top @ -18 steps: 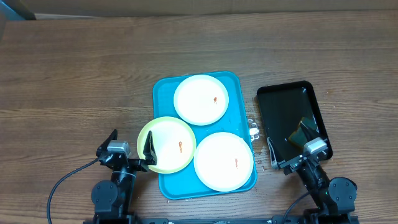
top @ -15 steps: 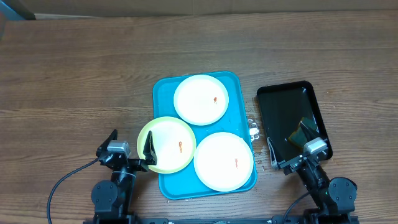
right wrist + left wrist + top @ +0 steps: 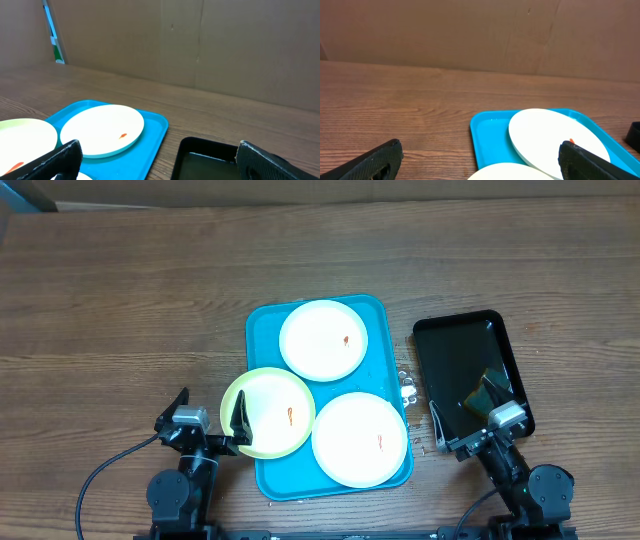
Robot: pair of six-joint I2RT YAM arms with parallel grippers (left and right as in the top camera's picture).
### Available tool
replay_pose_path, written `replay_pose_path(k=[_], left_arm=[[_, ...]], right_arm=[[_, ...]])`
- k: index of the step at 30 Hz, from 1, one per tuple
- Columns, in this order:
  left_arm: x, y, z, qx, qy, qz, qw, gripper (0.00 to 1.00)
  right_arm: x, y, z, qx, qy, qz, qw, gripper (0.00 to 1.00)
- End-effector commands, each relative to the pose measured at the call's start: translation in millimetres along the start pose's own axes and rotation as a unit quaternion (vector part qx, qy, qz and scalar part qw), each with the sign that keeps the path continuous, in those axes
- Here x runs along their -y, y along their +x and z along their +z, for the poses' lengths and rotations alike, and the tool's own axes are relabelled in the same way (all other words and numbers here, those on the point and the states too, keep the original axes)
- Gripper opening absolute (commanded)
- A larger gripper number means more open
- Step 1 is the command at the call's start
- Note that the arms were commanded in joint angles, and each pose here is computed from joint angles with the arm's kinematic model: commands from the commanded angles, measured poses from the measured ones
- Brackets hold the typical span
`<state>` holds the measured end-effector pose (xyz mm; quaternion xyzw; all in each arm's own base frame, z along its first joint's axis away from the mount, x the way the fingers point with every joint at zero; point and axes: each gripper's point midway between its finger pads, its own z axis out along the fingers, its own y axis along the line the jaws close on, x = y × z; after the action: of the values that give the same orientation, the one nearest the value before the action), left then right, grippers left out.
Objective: Clean dirty plates on tray and stack at the side
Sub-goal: 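Move both grippers from rest toward the blue tray and black tray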
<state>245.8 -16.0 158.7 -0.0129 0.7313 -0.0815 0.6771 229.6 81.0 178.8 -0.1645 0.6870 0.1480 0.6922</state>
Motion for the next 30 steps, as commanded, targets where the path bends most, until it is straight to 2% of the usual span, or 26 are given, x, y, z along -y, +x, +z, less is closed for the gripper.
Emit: replay_pose_path(k=[1,20,23,27,30], left_arm=[[-3,1,0,0.0,-0.008,-0.004,1.0,1.0],[0,1,0,0.0,0.002,-0.006,1.0,1.0],[4,1,0,-0.002,0.014,-0.058,0.998,1.0],[16,-1,-1,-0.008,0.048,-0.179,0.983,1.0],[30,-7,-3,-0.005,0.088,-0.205,0.975,1.0]], right_arm=[[-1,2,0,0.002,-0.001,-0.001,1.0,1.0],[-1,2,0,0.002,-0.001,-0.001,1.0,1.0],[-1,2,0,0.002,-0.002,-0.001,1.0,1.0],[-16,1,-1,0.003,-0.045,0.015,0.999,1.0],[-30,-1,-3,0.002,-0.087,0.069,0.994,1.0]])
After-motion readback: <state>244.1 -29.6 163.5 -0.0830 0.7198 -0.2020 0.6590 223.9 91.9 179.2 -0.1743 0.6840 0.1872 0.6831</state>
